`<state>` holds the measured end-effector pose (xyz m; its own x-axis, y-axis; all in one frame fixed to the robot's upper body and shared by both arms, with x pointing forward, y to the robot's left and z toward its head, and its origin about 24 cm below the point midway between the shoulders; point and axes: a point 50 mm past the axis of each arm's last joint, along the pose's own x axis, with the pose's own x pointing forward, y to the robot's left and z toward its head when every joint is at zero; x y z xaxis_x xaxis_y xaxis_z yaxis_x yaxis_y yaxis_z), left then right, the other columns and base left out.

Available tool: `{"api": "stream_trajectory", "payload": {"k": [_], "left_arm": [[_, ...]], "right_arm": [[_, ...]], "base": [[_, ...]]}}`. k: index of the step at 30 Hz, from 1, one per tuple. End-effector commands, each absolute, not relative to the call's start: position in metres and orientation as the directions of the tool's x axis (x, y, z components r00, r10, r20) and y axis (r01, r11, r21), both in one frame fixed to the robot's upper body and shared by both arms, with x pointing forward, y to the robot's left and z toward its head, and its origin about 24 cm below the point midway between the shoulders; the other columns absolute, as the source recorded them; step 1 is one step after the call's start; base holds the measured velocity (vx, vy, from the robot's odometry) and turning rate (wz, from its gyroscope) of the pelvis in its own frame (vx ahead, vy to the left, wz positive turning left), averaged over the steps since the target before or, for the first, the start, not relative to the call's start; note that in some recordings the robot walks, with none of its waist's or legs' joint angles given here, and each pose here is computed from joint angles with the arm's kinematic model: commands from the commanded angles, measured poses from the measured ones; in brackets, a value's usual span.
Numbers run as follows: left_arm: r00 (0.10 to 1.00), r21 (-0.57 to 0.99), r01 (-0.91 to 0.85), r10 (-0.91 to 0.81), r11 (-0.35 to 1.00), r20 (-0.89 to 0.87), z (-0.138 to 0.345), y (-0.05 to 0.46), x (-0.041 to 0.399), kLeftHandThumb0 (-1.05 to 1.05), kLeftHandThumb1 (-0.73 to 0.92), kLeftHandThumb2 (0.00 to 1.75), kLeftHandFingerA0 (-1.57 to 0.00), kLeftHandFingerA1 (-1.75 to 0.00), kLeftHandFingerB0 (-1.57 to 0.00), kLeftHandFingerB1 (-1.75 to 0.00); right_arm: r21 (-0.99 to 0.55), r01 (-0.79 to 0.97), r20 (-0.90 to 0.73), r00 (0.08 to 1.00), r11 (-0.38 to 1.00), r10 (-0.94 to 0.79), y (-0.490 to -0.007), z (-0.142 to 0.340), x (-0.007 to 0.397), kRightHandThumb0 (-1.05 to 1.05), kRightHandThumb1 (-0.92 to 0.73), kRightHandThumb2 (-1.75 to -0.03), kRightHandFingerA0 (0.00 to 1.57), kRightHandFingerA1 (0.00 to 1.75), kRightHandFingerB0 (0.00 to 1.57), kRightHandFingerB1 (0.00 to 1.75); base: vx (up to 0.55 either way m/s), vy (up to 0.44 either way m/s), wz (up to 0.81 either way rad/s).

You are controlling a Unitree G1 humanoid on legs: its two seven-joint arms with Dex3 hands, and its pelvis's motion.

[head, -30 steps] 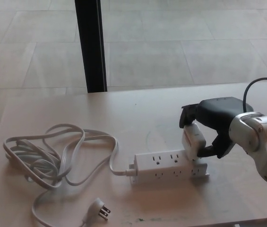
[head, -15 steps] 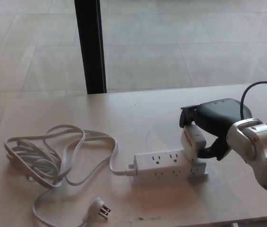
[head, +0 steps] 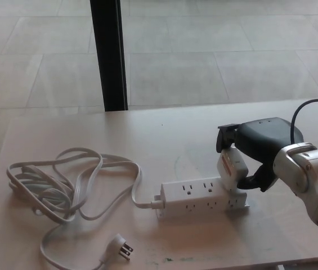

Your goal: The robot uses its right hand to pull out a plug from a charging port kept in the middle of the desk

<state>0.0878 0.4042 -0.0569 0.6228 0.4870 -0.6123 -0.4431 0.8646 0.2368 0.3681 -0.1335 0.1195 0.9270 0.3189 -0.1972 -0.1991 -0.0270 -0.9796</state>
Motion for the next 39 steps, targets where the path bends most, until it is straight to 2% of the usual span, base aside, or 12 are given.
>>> {"api": "stream_trajectory", "payload": {"k": [1, 3, 11, 12, 13, 25, 26, 27, 32, 33, 34, 39], "left_arm": [[0.633, 0.233, -0.455, 0.496, 0.859, -0.594, -0.053, 0.409, 0.087, -0.96, 0.92, 0.86, -0.61, -0.56, -0.18, -0.39], [0.630, 0.238, -0.459, 0.503, 0.856, -0.592, -0.052, 0.410, 0.088, -0.95, 0.92, 0.87, -0.61, -0.56, -0.19, -0.39], [0.631, 0.245, -0.453, 0.503, 0.857, -0.590, -0.050, 0.411, 0.089, -0.96, 0.92, 0.86, -0.62, -0.56, -0.19, -0.39], [0.626, 0.249, -0.467, 0.516, 0.848, -0.584, -0.049, 0.412, 0.089, -0.89, 0.84, 1.22, -0.56, -0.61, -0.16, -0.48], [0.627, 0.245, -0.469, 0.515, 0.849, -0.584, -0.049, 0.412, 0.089, -0.95, 0.92, 0.86, -0.62, -0.56, -0.19, -0.38], [0.631, 0.246, -0.465, 0.513, 0.850, -0.581, -0.048, 0.413, 0.088, -0.94, 0.92, 0.85, -0.62, -0.54, -0.19, -0.37], [0.634, 0.248, -0.461, 0.511, 0.852, -0.580, -0.047, 0.413, 0.088, -0.96, 0.91, 1.24, -0.59, -0.62, -0.14, -0.42], [0.631, 0.251, -0.466, 0.517, 0.849, -0.578, -0.047, 0.413, 0.088, -0.94, 0.92, 0.86, -0.63, -0.54, -0.19, -0.36], [0.626, 0.248, -0.472, 0.519, 0.846, -0.582, -0.048, 0.415, 0.085, -0.96, 0.92, 0.86, -0.62, -0.54, -0.18, -0.38], [0.624, 0.249, -0.474, 0.522, 0.845, -0.581, -0.048, 0.415, 0.085, -0.97, 0.92, 0.86, -0.61, -0.54, -0.19, -0.39], [0.625, 0.247, -0.474, 0.521, 0.845, -0.582, -0.048, 0.415, 0.085, -0.94, 0.92, 0.84, -0.61, -0.53, -0.18, -0.37], [0.628, 0.240, -0.474, 0.516, 0.847, -0.583, -0.048, 0.414, 0.084, -0.93, 0.88, 1.23, -0.59, -0.62, -0.14, -0.44]], "right_arm": [[-0.964, -0.260, -0.265, 0.926, -0.056, 0.269, -0.152, 0.117, 0.371, -0.33, -0.70, -0.86, 0.90, 1.75, 0.76, 1.48], [-0.962, -0.267, -0.272, 0.930, -0.056, 0.247, -0.152, 0.136, 0.378, -0.35, -0.74, -0.75, 0.77, 1.40, 0.66, 0.90], [-0.964, -0.266, -0.263, 0.934, -0.021, 0.242, -0.155, 0.166, 0.391, -0.32, -0.62, -0.89, 0.77, 1.35, 0.69, 0.65], [-0.964, -0.264, -0.261, 0.936, -0.017, 0.238, -0.154, 0.170, 0.394, -0.32, -0.60, -0.91, 0.78, 1.56, 0.69, 0.64], [-0.965, -0.260, -0.257, 0.937, -0.019, 0.239, -0.154, 0.174, 0.394, -0.32, -0.58, -0.94, 0.81, 1.61, 0.72, 0.70], [-0.977, -0.211, -0.195, 0.950, 0.039, 0.244, -0.152, 0.179, 0.396, -0.33, -0.67, -0.85, 0.76, 1.39, 0.61, 0.78], [-0.978, -0.203, -0.185, 0.950, 0.047, 0.250, -0.153, 0.179, 0.396, -0.35, -0.69, -0.82, 0.72, 1.17, 0.60, 0.75], [-0.979, -0.198, -0.180, 0.951, 0.045, 0.249, -0.154, 0.182, 0.396, -0.37, -0.73, -0.77, 0.77, 1.24, 0.67, 0.84], [-0.985, -0.170, -0.155, 0.956, 0.039, 0.247, -0.156, 0.189, 0.397, -0.35, -0.68, -0.75, 0.84, 1.75, 0.72, 0.80], [-0.984, -0.173, -0.160, 0.960, 0.038, 0.230, -0.160, 0.193, 0.398, -0.48, -0.75, -0.63, 0.90, 1.75, 0.72, 1.52], [-0.984, -0.174, -0.162, 0.962, 0.037, 0.219, -0.164, 0.196, 0.399, -0.43, -0.70, -0.66, 0.89, 1.75, 0.76, 1.54], [-0.975, -0.221, -0.220, 0.969, -0.006, 0.113, -0.191, 0.185, 0.397, -0.28, -0.63, -0.85, 0.81, 1.67, 0.74, 1.10]], "base": [[0.00, 0.000, 0.00], [0.00, 0.000, 0.00], [0.00, 0.000, 0.00], [0.00, 0.000, 0.00], [0.00, 0.000, 0.00], [0.00, 0.000, 0.00], [0.00, 0.000, 0.00], [0.00, 0.000, 0.00], [0.00, 0.000, 0.00], [0.00, 0.000, 0.00], [0.00, 0.000, 0.00], [0.00, 0.000, 0.00]]}}
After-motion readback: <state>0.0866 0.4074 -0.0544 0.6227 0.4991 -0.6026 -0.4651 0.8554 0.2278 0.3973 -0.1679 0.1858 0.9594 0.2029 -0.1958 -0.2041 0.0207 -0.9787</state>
